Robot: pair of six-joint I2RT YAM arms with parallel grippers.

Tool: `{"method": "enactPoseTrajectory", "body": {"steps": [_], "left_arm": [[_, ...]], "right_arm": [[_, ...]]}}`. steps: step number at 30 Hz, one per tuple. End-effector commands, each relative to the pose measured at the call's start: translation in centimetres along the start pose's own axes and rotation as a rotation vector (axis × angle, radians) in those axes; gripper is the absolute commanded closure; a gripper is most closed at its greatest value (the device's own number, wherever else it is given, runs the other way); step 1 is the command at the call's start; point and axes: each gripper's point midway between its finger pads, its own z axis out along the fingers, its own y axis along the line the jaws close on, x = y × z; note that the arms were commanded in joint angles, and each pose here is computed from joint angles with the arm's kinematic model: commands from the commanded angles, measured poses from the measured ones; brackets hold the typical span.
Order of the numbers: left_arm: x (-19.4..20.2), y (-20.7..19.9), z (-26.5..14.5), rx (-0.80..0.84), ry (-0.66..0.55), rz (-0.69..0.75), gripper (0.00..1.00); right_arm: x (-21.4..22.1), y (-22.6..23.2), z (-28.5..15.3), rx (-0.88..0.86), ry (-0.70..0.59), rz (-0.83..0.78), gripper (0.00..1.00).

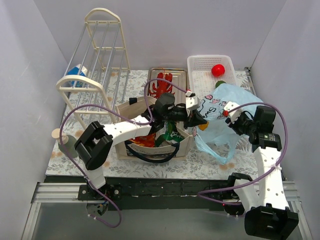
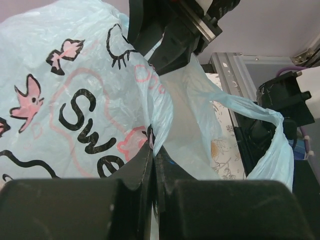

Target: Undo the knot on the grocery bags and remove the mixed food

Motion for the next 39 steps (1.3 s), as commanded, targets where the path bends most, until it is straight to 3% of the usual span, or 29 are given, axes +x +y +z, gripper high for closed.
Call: {"method": "enactPoseTrajectory", "body": {"steps": [1,11,15,18,23,37,39], "left_arm": [[-2.1,-0.3,-1.1,-0.042,-0.032,0.089,1.0],[-0.9,2.8,-0.9,-0.236,-0.051,-0.113,1.0],[0.2,3.5,-1.2,-0.303,-0.052,-0.214,1.0],[1.7,3.6,-1.5,-0.329,-0.034,-0.294,1.0],[4.0,4.9,-2.1,-0.368,-0.01,-0.418,1.0],[6.3,5.6,-2.6,-0.329,-0.014,-0.535,1.0],[6.5,5.5,-2.5,-0.32,-0.009,-0.536,1.0]], "right_arm": [[-1.9,3.0,1.0,-0.193,-0.12,0.043,0.67],[-3.5,6.8,3.5,-0.451,-0.121,0.083,0.71],[-2.8,8.7,5.7,-0.468,-0.05,0.103,0.61],[-1.1,6.9,7.8,-0.339,0.041,0.21,0.53],[-0.1,5.4,10.3,-0.261,0.114,0.349,0.5],[-0.3,6.3,15.9,-0.36,0.163,0.647,0.32],[0.0,7.0,16.5,-0.37,0.181,0.639,0.21]]}}
